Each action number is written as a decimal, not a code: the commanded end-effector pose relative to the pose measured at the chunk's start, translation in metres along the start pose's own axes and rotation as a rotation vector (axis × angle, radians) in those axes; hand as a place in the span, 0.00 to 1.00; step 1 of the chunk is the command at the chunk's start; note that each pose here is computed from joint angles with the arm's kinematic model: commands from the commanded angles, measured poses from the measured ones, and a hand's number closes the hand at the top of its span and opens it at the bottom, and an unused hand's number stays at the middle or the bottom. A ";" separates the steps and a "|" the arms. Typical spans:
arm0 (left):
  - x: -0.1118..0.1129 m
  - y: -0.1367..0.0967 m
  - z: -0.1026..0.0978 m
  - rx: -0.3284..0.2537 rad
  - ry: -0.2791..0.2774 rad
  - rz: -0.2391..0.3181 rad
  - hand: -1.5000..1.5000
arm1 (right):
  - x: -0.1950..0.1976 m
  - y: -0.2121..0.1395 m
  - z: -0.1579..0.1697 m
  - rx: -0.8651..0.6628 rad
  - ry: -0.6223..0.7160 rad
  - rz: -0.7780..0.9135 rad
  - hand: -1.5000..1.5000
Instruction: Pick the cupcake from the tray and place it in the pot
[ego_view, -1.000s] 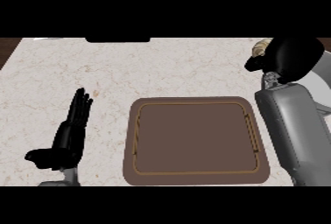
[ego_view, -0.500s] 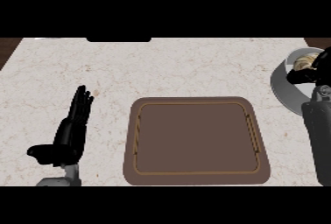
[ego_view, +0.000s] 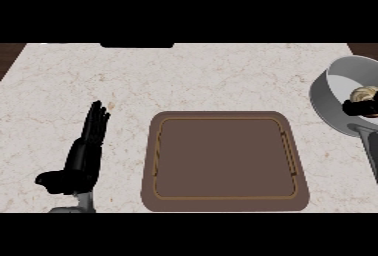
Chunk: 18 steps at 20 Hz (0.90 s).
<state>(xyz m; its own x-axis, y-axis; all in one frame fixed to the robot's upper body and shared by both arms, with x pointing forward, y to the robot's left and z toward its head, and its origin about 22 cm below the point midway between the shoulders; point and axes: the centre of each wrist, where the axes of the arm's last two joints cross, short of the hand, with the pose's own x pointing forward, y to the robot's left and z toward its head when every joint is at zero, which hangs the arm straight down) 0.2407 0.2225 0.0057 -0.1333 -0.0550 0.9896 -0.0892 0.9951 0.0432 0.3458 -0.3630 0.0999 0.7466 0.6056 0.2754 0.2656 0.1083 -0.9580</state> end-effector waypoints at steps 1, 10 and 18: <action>0.006 0.001 -0.011 0.003 0.011 0.004 0.50 | -0.030 0.020 -0.016 0.123 0.138 0.042 1.00; -0.003 0.009 -0.009 -0.003 0.003 0.017 0.50 | -0.042 0.039 -0.010 0.122 0.052 -0.284 0.00; -0.005 0.007 0.000 0.013 0.007 0.013 0.50 | -0.066 0.005 -0.016 -0.150 0.053 -0.773 0.00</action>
<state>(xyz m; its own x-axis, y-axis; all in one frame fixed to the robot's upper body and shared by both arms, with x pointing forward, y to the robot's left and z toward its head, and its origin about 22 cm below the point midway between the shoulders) 0.2431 0.2295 0.0068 -0.1237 -0.0485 0.9911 -0.1032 0.9940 0.0357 0.3174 -0.4052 0.0806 0.4575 0.4279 0.7795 0.6935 0.3770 -0.6140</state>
